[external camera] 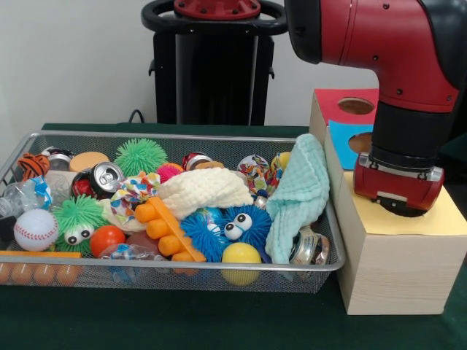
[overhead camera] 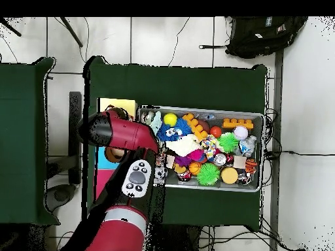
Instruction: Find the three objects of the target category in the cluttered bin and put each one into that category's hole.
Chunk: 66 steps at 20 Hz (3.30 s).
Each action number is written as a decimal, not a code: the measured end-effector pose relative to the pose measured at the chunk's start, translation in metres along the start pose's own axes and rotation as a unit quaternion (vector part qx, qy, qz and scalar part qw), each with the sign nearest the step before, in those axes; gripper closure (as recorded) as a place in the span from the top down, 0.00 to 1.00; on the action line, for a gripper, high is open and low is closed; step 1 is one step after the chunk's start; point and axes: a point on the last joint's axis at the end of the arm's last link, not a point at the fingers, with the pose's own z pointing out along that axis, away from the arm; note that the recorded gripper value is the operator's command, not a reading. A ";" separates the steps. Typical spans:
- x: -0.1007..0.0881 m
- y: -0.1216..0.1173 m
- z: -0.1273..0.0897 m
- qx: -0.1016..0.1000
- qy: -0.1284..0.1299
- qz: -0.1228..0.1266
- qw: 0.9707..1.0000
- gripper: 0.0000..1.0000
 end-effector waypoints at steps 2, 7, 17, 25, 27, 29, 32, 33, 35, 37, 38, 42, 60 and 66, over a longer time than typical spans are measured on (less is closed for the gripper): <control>0.000 0.000 0.000 0.000 0.002 0.001 1.000 1.00; 0.000 0.000 -0.001 0.000 0.009 0.002 1.000 1.00; 0.008 0.006 -0.026 0.002 0.048 -0.001 0.999 1.00; -0.002 0.009 -0.067 0.001 0.070 0.001 0.998 1.00; -0.008 0.008 -0.077 0.001 0.067 0.003 0.998 1.00; -0.013 0.007 -0.083 0.000 0.064 0.004 0.998 1.00; -0.016 0.007 -0.089 -0.001 0.060 0.005 0.998 1.00; -0.017 0.007 -0.090 -0.001 0.059 0.005 0.998 1.00; -0.019 0.008 -0.093 -0.003 0.058 0.006 0.998 1.00; -0.020 0.008 -0.096 -0.005 0.056 0.006 0.998 1.00; -0.020 0.008 -0.096 -0.005 0.056 0.006 0.998 1.00; -0.020 0.009 -0.099 -0.005 0.060 0.006 0.998 1.00; -0.034 -0.027 -0.141 0.004 0.073 0.026 0.997 1.00; -0.051 -0.059 -0.151 0.007 0.071 0.053 0.996 1.00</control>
